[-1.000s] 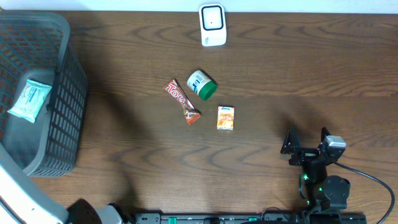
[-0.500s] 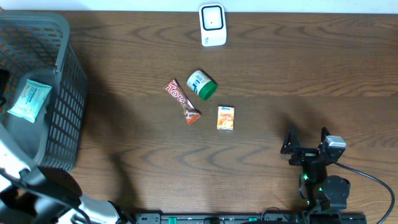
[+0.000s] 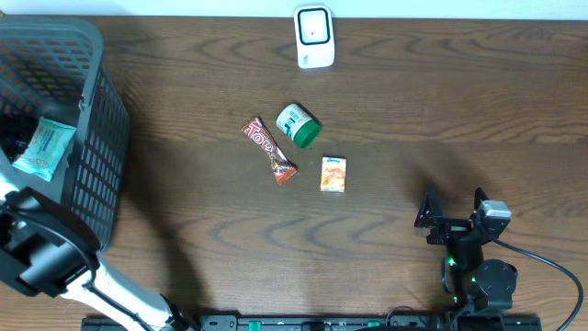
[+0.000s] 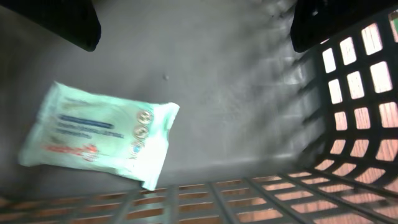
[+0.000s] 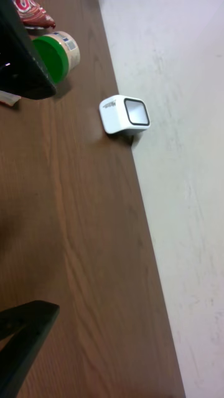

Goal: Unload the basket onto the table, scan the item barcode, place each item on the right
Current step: 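Lower the left gripper into the basket over the mint-green wipes pack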

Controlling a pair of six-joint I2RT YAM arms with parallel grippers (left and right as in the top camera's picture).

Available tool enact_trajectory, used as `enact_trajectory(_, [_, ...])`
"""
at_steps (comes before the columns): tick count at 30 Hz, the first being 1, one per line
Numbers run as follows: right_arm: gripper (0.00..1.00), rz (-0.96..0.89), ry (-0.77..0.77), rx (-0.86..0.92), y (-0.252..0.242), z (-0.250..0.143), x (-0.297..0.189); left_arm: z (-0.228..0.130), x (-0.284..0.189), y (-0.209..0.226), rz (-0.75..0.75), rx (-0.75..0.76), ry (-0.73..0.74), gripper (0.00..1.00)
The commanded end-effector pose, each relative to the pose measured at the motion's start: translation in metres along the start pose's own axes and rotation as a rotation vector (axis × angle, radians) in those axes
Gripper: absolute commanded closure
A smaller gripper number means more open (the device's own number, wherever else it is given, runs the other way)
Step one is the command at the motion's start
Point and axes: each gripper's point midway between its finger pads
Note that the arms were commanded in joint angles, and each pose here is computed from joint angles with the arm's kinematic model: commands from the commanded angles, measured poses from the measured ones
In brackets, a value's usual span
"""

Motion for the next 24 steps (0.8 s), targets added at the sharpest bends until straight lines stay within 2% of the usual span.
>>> enact_trajectory(1, [0.01,0.014,0.000,0.006,0.004,0.000,0.000,0.004,0.013,0.006,0.056,-0.089,-0.024,0.02])
enact_trajectory(6, [0.01,0.014,0.000,0.006,0.004,0.000,0.000,0.003,0.021,0.006,0.077,-0.141,-0.026,0.02])
enact_trajectory(19, [0.01,0.014,0.000,0.006,0.004,0.000,0.000,-0.012,0.060,0.012,0.148,-0.136,0.006,0.02])
enact_trajectory(24, [0.01,0.014,0.000,0.006,0.004,0.000,0.000,-0.018,0.071,0.017,0.165,-0.184,0.009,0.02])
Point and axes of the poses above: each gripper's point midway between its finger pads, its own x axis out along the fingers, its own y axis along the line the jaws close on, z = x × y, and after that the axes turned 15 degrees about -x, right-handed
